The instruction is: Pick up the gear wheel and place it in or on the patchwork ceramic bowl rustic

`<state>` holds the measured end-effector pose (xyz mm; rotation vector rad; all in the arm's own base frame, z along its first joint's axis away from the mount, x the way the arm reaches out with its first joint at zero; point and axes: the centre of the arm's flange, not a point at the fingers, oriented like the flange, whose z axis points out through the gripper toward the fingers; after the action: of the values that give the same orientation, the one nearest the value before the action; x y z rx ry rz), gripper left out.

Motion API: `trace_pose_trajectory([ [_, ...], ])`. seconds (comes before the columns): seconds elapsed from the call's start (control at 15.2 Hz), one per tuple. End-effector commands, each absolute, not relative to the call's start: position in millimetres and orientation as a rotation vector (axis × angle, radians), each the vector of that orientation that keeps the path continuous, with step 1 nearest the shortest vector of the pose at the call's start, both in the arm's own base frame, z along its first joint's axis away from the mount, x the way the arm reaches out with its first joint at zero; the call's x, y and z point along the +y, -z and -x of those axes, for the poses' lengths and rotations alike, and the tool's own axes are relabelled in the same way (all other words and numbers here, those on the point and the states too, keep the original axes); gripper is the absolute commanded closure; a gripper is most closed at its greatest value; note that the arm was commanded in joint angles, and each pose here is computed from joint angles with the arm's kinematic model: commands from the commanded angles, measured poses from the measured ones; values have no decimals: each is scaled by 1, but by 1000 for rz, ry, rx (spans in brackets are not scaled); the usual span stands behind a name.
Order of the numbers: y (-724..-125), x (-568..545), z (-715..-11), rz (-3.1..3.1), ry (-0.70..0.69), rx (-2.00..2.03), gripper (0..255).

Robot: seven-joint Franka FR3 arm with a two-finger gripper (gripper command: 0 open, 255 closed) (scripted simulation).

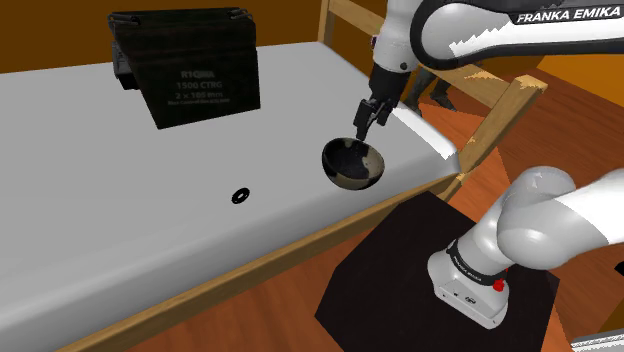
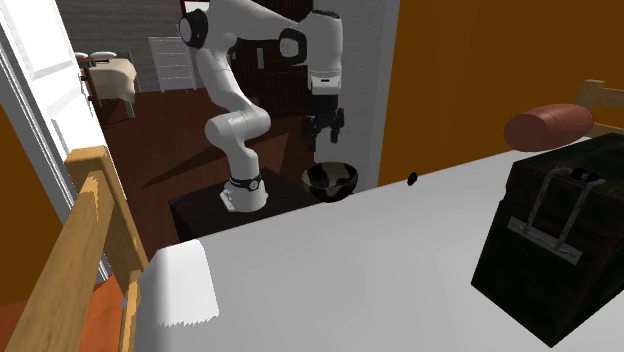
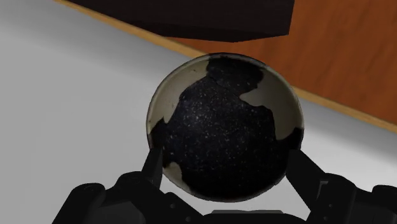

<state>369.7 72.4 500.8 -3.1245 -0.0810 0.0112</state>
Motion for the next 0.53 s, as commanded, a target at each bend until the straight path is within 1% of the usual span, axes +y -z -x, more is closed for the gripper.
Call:
trace_pose_trajectory([
  [0.0,-488,93,-383,3111,-15,-74,0],
  [0.46,-453,163,-424,3068,-31,-59,0],
])
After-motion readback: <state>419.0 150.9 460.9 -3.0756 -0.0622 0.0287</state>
